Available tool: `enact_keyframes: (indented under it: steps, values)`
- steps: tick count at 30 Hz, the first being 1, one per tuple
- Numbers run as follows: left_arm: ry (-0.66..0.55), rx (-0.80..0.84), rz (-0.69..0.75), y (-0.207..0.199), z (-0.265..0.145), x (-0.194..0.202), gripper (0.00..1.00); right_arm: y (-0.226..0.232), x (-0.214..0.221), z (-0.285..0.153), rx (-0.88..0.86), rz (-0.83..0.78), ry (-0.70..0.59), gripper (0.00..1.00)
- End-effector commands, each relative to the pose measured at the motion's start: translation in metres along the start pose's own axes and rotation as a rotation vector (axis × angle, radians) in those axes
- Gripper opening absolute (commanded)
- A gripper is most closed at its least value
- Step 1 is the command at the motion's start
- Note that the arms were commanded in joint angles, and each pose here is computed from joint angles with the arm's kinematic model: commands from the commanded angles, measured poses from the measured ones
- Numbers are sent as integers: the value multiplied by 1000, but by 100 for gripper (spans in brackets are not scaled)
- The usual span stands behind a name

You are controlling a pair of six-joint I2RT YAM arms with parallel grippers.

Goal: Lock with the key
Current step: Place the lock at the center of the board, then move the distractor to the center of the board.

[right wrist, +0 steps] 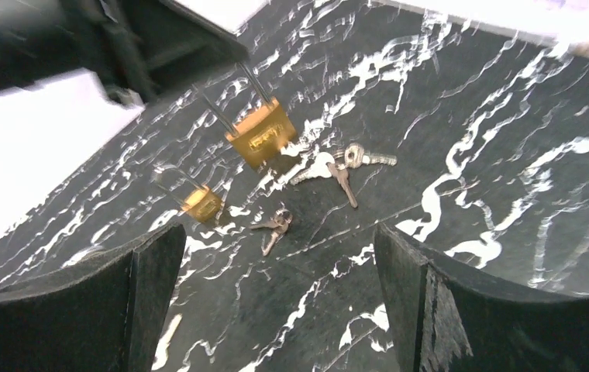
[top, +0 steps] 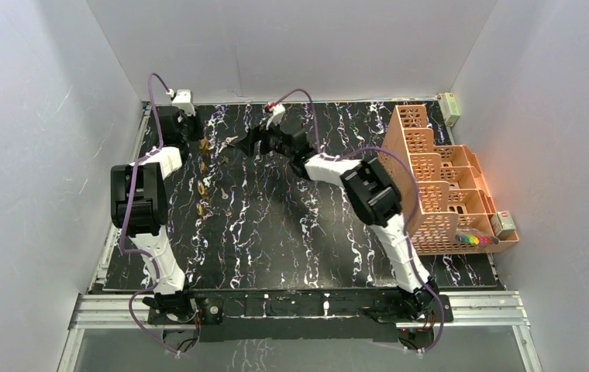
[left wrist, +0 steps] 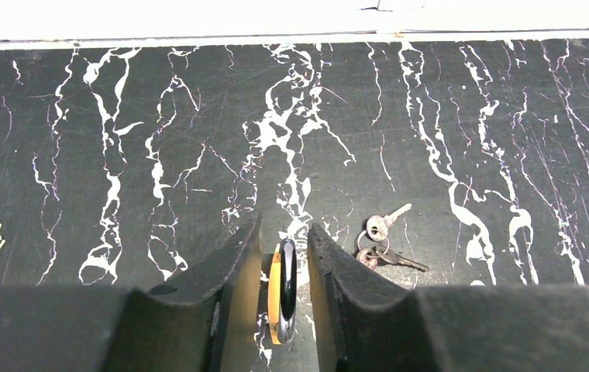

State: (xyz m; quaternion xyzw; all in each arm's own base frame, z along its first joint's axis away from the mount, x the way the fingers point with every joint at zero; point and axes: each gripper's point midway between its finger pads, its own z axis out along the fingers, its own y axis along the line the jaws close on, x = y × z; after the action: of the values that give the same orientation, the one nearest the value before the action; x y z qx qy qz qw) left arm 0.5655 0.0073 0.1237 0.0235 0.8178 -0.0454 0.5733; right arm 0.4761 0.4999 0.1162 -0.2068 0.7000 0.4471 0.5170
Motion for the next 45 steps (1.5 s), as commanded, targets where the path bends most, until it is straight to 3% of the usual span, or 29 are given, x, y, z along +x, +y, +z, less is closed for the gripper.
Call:
enact_keyframes:
  steps: [1, 7, 9, 13, 18, 25, 28, 34, 37, 39, 42, 45]
  values:
    - [-112, -2, 33, -2, -12, -51, 29, 70, -133, -52, -49, -191, -158, 99]
    - [-155, 12, 32, -7, -23, -78, 39, 131, -150, -119, 93, -329, -64, 99]
    - [-171, 16, 29, -9, -29, -89, 68, 150, -140, -144, 178, -396, -8, 99]
    - [-218, 25, 39, -13, -46, -117, 83, 155, -115, -205, 405, -396, 119, 98]
    - [-280, 41, 5, -20, -73, -150, 97, 151, -86, -301, 620, -216, 231, 99]
    - [-348, 102, -24, -38, -109, -190, 98, 151, -36, -426, 971, -177, 355, 98]
    - [-350, 163, -16, -58, -119, -202, 98, 166, -22, -421, 939, -297, 444, 99]
    - [-341, 261, 16, -99, -136, -210, 98, 194, -53, -370, 923, -500, 348, 98]
    - [-341, 300, 0, -107, -145, -212, 98, 187, -89, -349, 951, -435, 265, 98]
    - [-341, 318, -12, -111, -150, -213, 98, 184, -112, -308, 754, -548, 314, 99]
    - [-348, 345, -31, -116, -154, -216, 98, 189, -132, -259, 420, -532, 274, 98]
    - [-345, 361, -38, -119, -157, -219, 98, 156, -174, -232, 365, -503, 268, 99]
